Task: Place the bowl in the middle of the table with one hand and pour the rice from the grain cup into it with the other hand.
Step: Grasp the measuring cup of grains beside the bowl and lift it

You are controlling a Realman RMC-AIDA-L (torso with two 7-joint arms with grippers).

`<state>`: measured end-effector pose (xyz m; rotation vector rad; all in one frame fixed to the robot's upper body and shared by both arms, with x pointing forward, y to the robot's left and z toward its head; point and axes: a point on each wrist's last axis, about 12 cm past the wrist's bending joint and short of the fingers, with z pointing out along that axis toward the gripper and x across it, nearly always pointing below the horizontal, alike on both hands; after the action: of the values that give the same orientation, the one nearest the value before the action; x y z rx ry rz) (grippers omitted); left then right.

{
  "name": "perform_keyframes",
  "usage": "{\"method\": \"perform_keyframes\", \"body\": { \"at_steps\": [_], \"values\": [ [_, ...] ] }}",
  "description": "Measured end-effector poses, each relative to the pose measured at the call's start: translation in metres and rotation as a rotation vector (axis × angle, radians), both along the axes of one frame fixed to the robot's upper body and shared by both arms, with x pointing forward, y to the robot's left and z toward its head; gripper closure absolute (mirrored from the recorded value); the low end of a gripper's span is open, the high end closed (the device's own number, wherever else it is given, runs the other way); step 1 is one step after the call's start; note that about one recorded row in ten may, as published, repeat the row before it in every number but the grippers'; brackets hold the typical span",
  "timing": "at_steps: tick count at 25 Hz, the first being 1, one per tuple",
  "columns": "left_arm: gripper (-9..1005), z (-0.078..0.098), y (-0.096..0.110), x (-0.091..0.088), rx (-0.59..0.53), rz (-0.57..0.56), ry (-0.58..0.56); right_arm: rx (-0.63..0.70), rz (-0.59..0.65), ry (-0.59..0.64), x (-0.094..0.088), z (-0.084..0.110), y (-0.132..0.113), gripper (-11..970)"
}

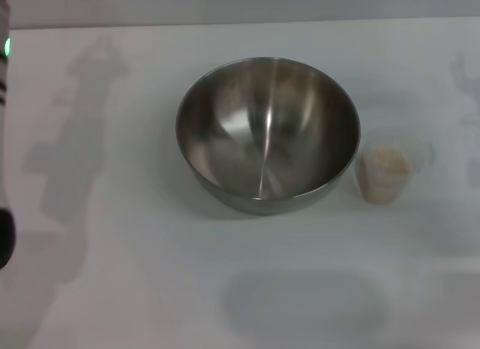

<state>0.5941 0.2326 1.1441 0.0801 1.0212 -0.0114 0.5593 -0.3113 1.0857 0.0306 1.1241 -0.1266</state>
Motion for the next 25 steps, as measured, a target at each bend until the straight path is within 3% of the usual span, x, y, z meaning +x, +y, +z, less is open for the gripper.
{"method": "perform_keyframes", "body": {
  "at_steps": [3, 9, 17, 25],
  "values": [
    [908, -0.011, 0.012, -0.007, -0.126, -0.123, 0.009, 0.0, 0.0, 0.0, 0.0, 0.0, 0.0, 234],
    [908, -0.032, 0.027, -0.01, -0.177, -0.195, 0.129, -0.001, -0.004, 0.004, -0.001, -0.001, -0.001, 233],
    [636, -0.043, 0.04, -0.017, -0.202, -0.132, 0.176, 0.008, -0.012, 0.03, -0.013, -0.011, -0.001, 233],
    [408, -0.044, 0.044, -0.012, -0.199, -0.106, 0.197, 0.054, 0.015, 0.056, -0.057, -0.033, 0.003, 234]
  ]
}}
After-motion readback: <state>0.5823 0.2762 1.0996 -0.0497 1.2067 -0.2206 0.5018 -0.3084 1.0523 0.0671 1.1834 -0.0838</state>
